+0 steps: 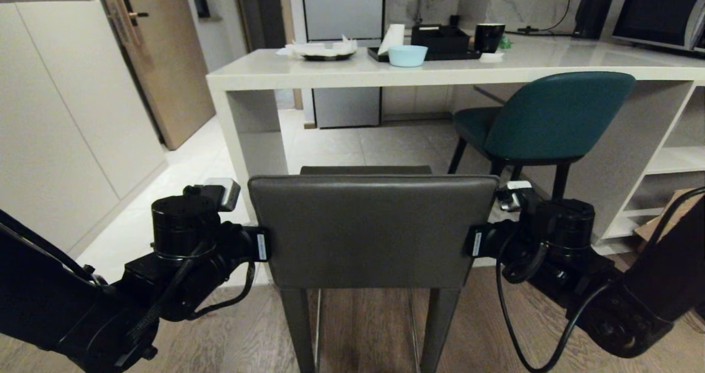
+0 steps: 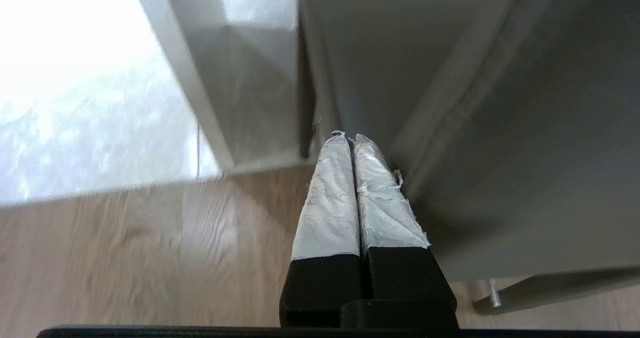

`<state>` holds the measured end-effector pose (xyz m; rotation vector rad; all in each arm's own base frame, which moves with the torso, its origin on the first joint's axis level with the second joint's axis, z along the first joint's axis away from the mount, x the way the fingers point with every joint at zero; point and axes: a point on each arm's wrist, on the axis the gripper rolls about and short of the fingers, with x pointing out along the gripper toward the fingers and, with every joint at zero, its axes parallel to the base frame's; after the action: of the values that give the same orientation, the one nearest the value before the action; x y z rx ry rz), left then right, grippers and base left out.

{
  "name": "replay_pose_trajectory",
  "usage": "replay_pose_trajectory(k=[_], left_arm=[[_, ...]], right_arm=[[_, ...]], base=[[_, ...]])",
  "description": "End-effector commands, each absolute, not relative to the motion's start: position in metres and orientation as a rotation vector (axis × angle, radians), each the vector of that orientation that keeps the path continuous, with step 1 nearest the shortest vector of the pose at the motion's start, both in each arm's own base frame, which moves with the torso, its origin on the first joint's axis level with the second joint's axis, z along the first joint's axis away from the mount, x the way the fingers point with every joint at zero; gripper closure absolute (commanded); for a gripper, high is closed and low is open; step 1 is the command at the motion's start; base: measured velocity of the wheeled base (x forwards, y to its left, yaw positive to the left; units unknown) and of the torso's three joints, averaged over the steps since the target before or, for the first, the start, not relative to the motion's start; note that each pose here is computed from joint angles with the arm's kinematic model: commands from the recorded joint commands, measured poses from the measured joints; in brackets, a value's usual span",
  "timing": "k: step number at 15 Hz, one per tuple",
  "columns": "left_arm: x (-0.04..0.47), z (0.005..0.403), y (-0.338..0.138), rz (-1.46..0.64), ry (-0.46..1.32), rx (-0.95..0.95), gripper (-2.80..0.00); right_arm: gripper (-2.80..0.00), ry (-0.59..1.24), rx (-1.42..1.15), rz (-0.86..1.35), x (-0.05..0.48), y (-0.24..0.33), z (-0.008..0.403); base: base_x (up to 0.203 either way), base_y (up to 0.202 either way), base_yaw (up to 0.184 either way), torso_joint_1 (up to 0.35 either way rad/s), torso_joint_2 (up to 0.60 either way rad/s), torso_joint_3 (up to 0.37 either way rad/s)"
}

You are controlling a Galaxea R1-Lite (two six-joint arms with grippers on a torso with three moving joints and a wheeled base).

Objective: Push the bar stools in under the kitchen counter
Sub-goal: Push the gray chair back under the dining table

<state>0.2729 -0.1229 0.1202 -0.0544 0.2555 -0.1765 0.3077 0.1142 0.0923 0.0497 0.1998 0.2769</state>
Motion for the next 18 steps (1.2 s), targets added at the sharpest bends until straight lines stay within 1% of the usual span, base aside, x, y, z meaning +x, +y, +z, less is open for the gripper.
replay_pose_trajectory(k=[1,3,13,15,18], left_arm=[[0.273,0.123,-0.123,-0.176,0.224,-0.066,0.0],[0.274,0.123,-0.121,-0.172,0.191,-0.079,0.0],[0.275,0.124,-0.12,-0.17,0.186,-0.077,0.0],[0.275,0.124,-0.12,-0.17,0.184,-0.077,0.0],[0.276,0.123,-0.121,-0.169,0.187,-0.075,0.0]], right_arm=[[0.0,0.179,0.056,0.256,0.32,0.112,0.097],[0.0,0.176,0.049,0.247,0.327,0.111,0.102],[0.0,0.19,-0.014,0.221,0.341,0.103,0.094],[0.0,0.166,-0.013,0.214,0.349,0.102,0.099],[0.0,0.186,-0.021,0.238,0.339,0.107,0.096]], base=[[0.0,0.0,0.0,0.0,0.0,0.0],[0.0,0.0,0.0,0.0,0.0,0.0],[0.0,0.0,0.0,0.0,0.0,0.0],[0.0,0.0,0.0,0.0,0.0,0.0],[0.0,0.0,0.0,0.0,0.0,0.0]])
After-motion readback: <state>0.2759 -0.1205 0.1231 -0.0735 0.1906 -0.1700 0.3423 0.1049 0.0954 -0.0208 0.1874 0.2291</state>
